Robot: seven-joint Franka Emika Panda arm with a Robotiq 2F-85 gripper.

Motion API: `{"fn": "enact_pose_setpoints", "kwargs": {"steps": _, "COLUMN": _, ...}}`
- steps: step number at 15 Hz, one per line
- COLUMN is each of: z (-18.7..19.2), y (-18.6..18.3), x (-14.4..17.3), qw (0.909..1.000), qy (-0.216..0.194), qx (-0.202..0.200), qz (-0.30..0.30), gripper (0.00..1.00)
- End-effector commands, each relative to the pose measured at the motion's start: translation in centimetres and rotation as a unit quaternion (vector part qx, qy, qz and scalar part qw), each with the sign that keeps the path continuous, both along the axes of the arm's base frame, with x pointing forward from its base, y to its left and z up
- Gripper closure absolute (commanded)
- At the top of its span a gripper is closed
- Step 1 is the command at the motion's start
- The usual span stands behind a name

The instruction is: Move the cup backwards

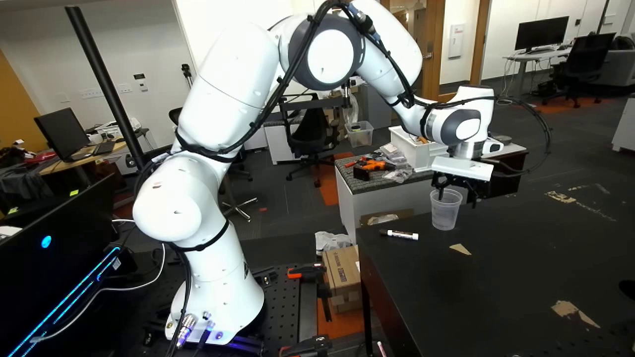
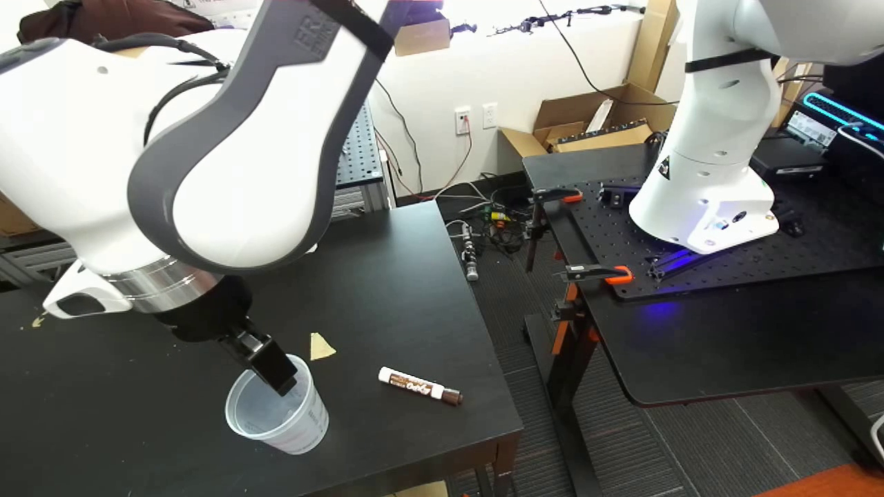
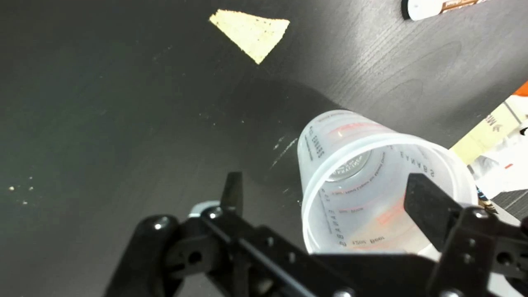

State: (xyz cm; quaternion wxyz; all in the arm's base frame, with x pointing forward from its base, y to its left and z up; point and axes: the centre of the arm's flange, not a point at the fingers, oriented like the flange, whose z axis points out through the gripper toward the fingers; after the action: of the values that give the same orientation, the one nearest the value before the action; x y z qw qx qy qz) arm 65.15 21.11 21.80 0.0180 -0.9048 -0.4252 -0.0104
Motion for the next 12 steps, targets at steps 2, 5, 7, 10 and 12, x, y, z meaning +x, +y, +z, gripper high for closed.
{"fn": "enact_pose_setpoints", "kwargs": {"steps": 2, "z": 0.17, "y": 0.41, "x": 0.72, "qw": 0.9998, "qy": -0.015, "qx": -0.008, "qz": -0.011, "gripper": 0.28}}
{"fn": "enact_pose_setpoints", "kwargs": {"steps": 5, "z": 0.03, "y": 0.41, "x": 0.92, "qw": 0.9998, "qy": -0.013, "qx": -0.009, "qz": -0.011, "gripper": 0.44}}
{"fn": "enact_pose_setpoints", "kwargs": {"steps": 7, "z": -0.09, "y": 0.38, "x": 1.09, "qw": 0.9998, "qy": -0.012, "qx": -0.008, "qz": -0.011, "gripper": 0.60}}
{"fn": "enact_pose_setpoints", "kwargs": {"steps": 10, "z": -0.06, "y": 0.38, "x": 1.40, "qw": 0.9998, "qy": -0.013, "qx": -0.009, "qz": -0.009, "gripper": 0.82}}
{"fn": "enact_pose_setpoints", "kwargs": {"steps": 12, "z": 0.05, "y": 0.41, "x": 1.60, "qw": 0.9998, "qy": -0.014, "qx": -0.009, "qz": -0.009, "gripper": 0.97}}
